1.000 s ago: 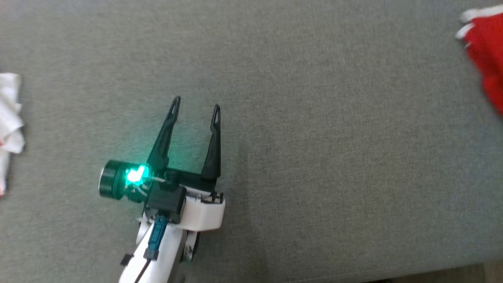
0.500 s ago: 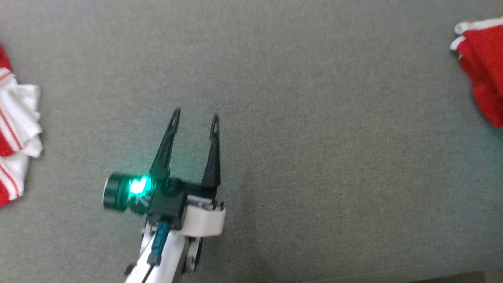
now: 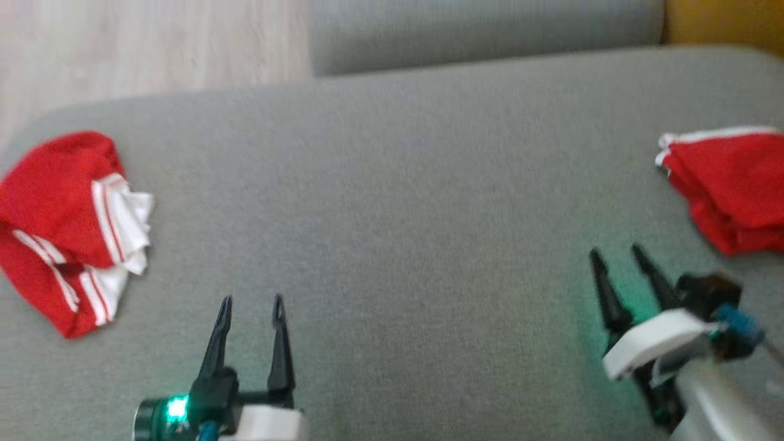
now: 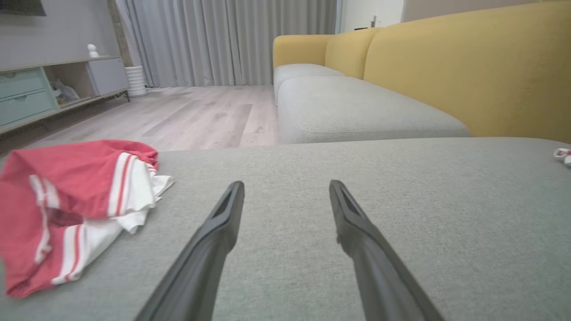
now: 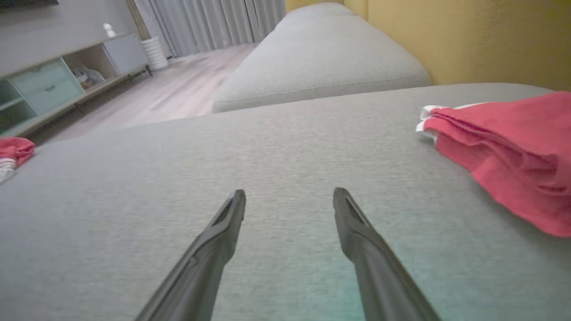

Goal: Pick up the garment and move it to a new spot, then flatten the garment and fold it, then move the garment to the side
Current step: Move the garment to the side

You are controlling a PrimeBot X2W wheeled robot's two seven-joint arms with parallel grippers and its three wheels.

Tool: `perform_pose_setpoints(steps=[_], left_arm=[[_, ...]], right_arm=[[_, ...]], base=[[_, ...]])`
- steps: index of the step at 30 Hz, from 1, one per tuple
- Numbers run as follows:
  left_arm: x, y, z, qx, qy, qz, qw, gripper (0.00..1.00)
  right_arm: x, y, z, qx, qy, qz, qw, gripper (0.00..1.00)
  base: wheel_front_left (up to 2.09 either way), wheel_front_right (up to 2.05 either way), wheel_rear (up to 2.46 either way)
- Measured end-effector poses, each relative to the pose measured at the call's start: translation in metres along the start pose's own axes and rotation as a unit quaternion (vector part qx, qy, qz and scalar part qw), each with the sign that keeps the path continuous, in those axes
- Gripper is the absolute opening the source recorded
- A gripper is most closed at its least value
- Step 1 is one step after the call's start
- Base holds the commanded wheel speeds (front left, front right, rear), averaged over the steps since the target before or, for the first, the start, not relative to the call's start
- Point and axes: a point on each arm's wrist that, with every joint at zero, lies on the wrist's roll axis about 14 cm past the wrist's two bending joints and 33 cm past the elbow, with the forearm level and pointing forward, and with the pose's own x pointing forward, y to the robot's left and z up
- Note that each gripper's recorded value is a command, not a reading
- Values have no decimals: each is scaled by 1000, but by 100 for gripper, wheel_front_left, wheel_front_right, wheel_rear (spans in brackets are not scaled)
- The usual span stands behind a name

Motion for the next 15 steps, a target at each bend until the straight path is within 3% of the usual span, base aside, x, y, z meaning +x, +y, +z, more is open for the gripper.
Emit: perform_pose_setpoints(steps=[5, 8, 15], left_arm=[[-19, 13, 11, 0, -19, 20, 1000, 100], [-28, 22, 18, -1, -33, 33, 999, 100], [-44, 24, 17, 9, -35, 32, 999, 100]], right_arm=[[-16, 20, 25, 21, -62, 3, 998, 100], [-32, 30, 49, 2, -113, 4, 994, 100], [-67, 41, 37, -5, -119, -1, 993, 100]], base=[[0, 0, 0], [0, 0, 0], [0, 0, 0]])
